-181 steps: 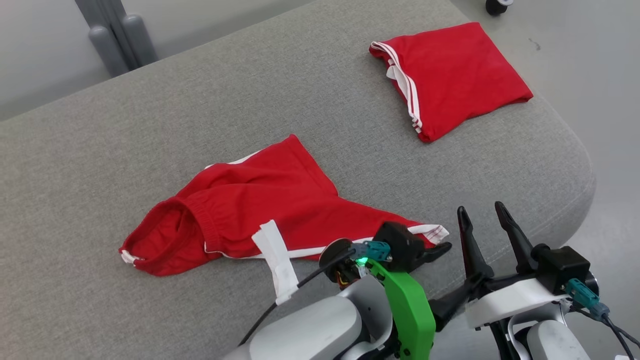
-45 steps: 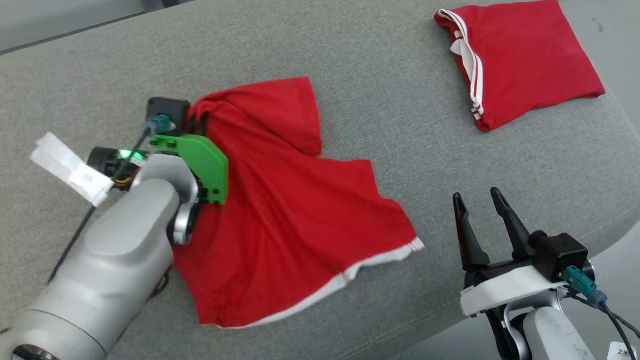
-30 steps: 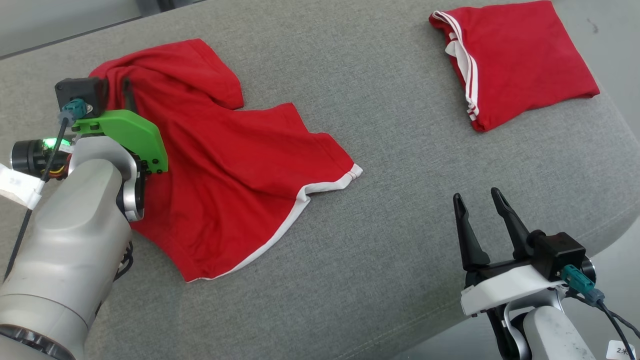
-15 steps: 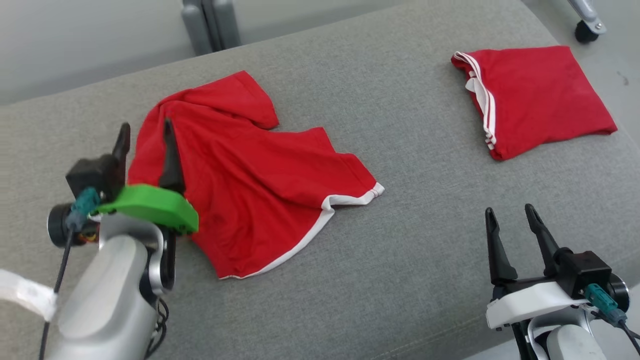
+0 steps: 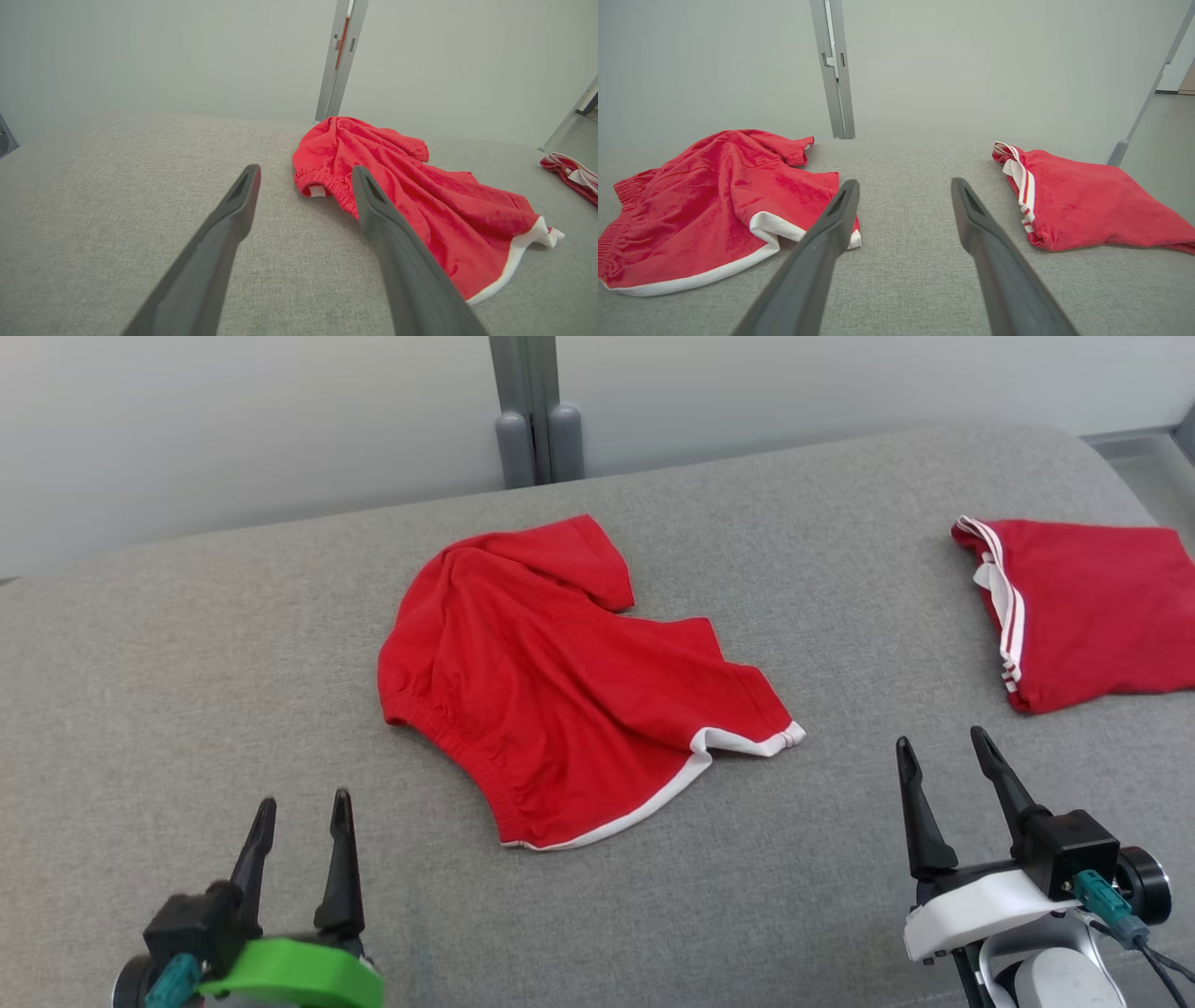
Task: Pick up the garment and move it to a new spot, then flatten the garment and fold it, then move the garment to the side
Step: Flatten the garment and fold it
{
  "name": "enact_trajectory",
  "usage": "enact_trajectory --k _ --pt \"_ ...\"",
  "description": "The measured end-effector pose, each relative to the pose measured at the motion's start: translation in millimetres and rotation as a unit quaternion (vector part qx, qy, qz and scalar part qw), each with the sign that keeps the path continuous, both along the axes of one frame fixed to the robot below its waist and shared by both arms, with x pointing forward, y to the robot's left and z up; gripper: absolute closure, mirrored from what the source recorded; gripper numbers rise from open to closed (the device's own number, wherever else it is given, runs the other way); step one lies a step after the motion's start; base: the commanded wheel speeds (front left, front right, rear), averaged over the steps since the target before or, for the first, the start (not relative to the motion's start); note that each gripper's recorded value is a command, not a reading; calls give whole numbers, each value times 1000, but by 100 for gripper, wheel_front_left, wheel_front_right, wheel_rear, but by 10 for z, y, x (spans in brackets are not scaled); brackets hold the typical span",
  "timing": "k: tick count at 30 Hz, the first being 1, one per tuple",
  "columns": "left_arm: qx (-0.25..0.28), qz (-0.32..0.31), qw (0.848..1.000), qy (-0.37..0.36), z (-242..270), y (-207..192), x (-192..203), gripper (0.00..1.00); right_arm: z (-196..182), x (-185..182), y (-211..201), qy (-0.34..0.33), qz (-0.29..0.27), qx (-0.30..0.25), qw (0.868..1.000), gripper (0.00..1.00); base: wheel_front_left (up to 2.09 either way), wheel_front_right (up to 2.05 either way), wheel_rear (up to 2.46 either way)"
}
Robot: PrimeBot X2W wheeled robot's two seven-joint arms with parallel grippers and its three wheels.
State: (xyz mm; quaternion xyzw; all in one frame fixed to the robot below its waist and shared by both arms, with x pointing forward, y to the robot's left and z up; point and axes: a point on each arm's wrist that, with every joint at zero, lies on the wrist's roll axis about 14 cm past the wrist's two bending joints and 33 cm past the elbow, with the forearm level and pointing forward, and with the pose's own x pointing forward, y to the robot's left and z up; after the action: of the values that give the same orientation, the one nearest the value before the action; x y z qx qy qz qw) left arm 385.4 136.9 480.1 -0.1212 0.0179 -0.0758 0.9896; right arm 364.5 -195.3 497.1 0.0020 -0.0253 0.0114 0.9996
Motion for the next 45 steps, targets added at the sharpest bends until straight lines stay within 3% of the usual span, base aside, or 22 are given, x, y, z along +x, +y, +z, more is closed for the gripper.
enact_trajectory --k 12,40,45 --pt "35 11 999 3 -114 199 -712 0 36 -110 265 -6 39 15 999 0 0 0 0" --pt "32 5 999 1 -117 129 -693 0 -16 -162 210 1 29 27 999 0 0 0 0" --pt "28 -24 999 14 -201 -56 -689 0 132 -54 150 -22 18 54 998 0 0 0 0"
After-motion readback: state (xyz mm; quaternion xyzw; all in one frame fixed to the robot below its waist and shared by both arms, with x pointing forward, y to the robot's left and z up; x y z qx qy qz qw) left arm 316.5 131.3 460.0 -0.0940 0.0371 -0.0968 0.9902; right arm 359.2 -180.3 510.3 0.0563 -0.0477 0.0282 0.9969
